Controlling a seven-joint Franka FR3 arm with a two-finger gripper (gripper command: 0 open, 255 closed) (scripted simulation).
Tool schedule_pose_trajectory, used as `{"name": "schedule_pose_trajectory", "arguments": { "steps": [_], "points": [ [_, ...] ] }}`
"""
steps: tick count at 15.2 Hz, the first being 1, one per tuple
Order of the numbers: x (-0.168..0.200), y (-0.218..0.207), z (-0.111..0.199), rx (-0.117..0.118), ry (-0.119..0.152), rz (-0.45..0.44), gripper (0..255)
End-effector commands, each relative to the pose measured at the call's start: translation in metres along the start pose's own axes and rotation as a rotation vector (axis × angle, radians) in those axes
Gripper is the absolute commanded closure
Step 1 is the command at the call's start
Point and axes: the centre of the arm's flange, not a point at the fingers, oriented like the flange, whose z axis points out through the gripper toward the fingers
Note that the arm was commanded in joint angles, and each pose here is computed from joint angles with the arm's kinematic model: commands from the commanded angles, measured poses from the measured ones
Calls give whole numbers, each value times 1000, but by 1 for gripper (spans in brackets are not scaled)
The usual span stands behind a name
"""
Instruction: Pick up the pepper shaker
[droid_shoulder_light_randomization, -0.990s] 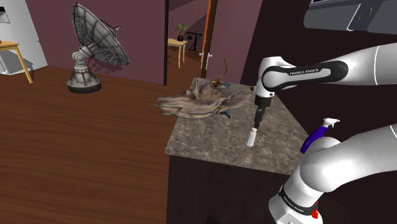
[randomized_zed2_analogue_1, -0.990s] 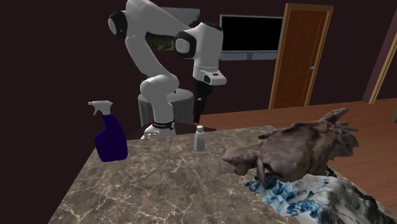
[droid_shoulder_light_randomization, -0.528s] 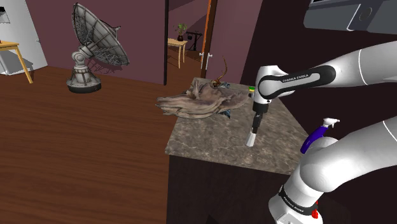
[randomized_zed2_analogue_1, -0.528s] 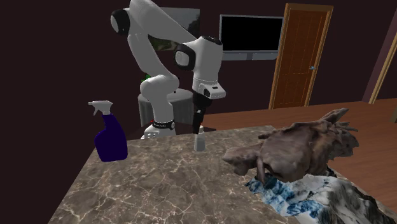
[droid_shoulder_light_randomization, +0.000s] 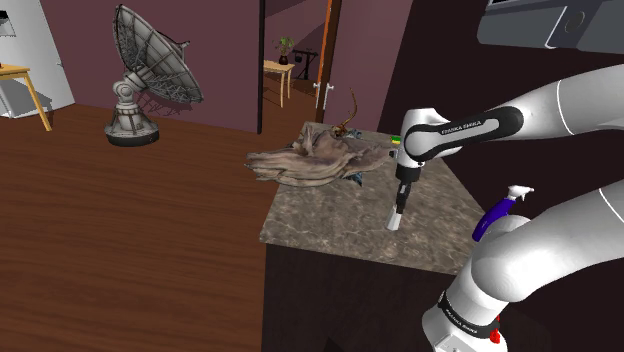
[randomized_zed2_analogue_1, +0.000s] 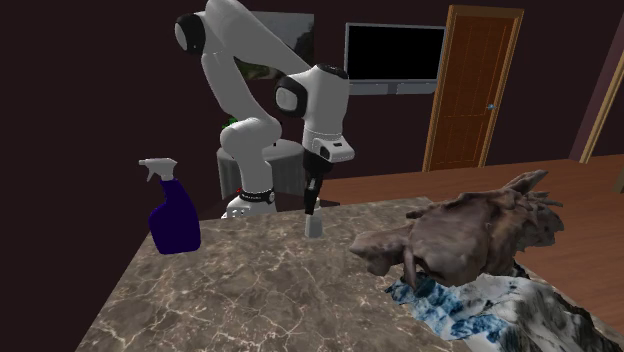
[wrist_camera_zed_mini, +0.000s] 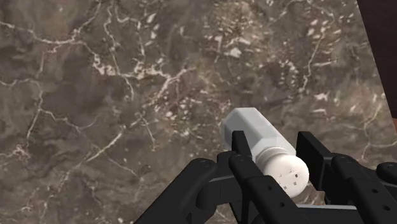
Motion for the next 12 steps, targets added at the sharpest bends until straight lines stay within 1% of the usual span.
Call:
{"name": "schedule_pose_trajectory", "arguments": {
  "steps": [1, 5, 12],
  "points": [
    [0, 0, 1, 1, -2, 0, 255],
    [0, 0, 1, 1, -2, 0, 255],
    [-6, -3, -36, 1, -2, 0, 255]
  ]
}}
